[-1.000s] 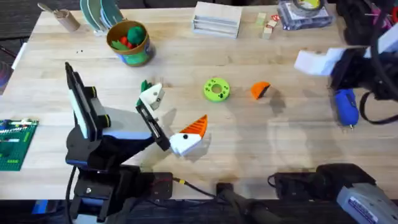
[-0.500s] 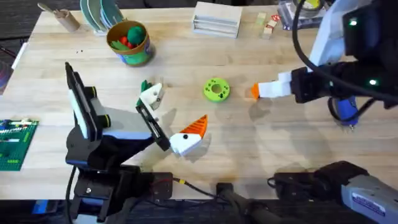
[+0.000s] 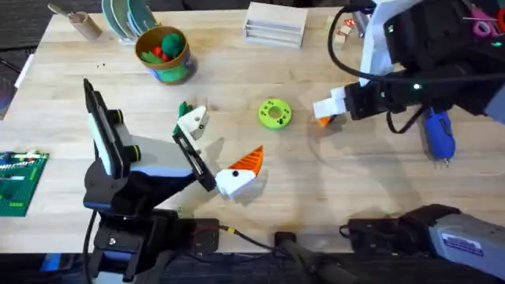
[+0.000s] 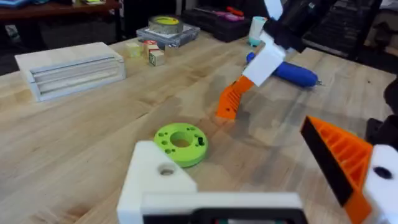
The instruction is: Pick up the gripper from the table and insert it into the empty holder that is missing its gripper. Then pick up a screw, insert it into the mounting hole, and use the screwdriver to tighten it. Finally, clean up the table by picking up the vegetable and placing it into the bucket.
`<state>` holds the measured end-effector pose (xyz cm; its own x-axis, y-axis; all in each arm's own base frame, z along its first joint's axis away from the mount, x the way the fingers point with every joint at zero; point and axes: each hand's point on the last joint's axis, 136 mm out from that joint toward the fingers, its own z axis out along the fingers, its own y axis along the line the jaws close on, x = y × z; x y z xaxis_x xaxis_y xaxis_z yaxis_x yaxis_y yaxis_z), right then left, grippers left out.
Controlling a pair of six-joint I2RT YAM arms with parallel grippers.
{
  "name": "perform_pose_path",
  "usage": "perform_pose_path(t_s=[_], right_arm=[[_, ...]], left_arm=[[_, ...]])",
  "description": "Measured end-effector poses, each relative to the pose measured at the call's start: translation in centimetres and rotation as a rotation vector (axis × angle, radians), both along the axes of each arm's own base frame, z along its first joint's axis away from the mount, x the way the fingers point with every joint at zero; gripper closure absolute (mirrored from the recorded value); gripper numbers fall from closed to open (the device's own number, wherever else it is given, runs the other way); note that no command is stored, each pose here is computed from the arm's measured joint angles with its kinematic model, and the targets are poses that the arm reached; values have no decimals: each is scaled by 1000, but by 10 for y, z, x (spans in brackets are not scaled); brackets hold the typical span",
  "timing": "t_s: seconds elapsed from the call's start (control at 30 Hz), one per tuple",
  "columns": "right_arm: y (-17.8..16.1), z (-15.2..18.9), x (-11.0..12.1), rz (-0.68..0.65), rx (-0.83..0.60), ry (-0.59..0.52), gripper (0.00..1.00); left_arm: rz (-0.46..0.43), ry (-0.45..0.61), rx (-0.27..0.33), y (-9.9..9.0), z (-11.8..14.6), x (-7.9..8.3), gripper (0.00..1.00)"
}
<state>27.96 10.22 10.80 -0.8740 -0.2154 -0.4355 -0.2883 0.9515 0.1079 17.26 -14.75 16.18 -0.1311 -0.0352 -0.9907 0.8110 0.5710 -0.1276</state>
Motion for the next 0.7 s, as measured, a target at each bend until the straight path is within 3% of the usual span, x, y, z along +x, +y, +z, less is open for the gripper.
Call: perform_pose_path(t_s=[0.2, 0.7], right_arm=[[1, -15, 3, 21, -23, 40, 245], [2, -13, 11, 22, -21, 6, 748]], left_arm=[[-1, 0, 0, 0, 0, 0, 7], [-1, 0, 0, 0, 0, 0, 8]])
